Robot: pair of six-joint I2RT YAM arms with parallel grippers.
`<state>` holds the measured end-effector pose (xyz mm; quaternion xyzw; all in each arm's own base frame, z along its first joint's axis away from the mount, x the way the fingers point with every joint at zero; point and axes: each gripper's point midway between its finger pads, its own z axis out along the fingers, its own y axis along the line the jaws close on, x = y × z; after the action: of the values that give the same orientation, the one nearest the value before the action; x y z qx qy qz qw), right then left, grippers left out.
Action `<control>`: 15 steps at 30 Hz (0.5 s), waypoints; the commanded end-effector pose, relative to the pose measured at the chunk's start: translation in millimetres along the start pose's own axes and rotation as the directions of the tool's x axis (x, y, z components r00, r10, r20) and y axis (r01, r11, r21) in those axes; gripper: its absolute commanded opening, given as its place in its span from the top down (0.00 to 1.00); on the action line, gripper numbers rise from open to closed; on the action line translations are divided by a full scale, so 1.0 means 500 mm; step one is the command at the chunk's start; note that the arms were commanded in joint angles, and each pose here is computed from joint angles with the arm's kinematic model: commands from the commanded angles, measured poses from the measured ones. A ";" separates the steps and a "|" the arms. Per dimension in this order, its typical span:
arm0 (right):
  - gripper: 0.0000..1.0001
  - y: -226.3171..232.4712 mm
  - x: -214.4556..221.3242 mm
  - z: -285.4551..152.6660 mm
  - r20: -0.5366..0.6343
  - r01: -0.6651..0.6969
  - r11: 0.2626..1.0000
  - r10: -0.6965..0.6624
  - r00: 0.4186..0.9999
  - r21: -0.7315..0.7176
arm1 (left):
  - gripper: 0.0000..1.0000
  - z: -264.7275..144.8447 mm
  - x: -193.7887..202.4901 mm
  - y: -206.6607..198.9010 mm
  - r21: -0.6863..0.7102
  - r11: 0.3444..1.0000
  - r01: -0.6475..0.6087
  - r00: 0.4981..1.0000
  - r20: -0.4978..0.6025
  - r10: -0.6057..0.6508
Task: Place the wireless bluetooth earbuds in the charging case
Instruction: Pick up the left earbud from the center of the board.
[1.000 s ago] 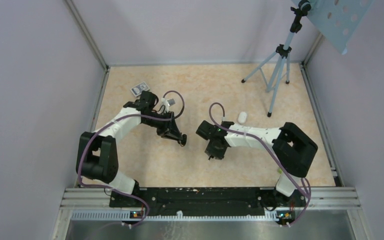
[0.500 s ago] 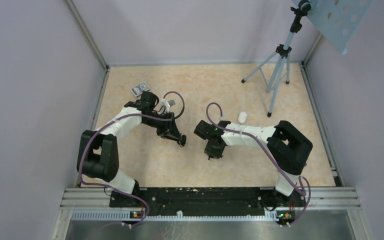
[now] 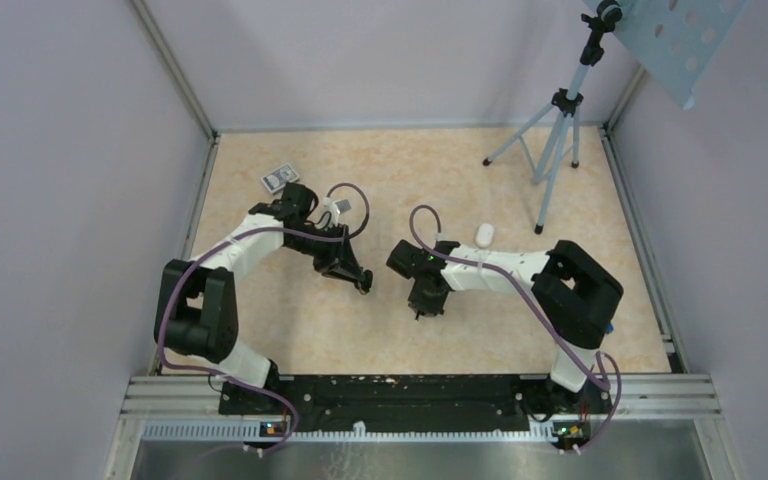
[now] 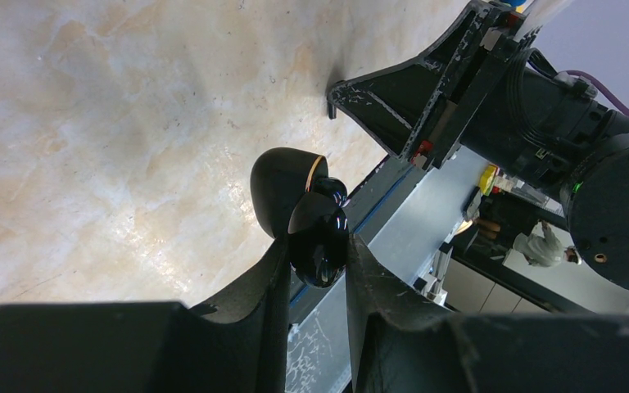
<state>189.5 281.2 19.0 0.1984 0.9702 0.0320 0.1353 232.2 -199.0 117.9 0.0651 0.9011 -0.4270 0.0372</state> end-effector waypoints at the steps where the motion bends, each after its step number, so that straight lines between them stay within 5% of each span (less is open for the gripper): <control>1: 0.86 0.024 -0.023 -0.023 0.029 0.011 0.999 -0.009 1.000 -0.054 | 1.00 -0.003 -0.005 -0.008 0.015 1.000 -0.021 1.000 -0.001 0.021; 15: 0.90 0.075 -0.110 -0.156 0.353 0.316 0.865 -0.176 0.919 -0.391 | 1.00 0.003 0.001 -0.058 0.149 0.989 0.013 0.999 -0.043 -0.006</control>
<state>207.2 285.3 71.5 0.0961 0.9554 0.1448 0.2387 226.5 -205.4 123.1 0.0650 0.8899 -0.4510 0.0196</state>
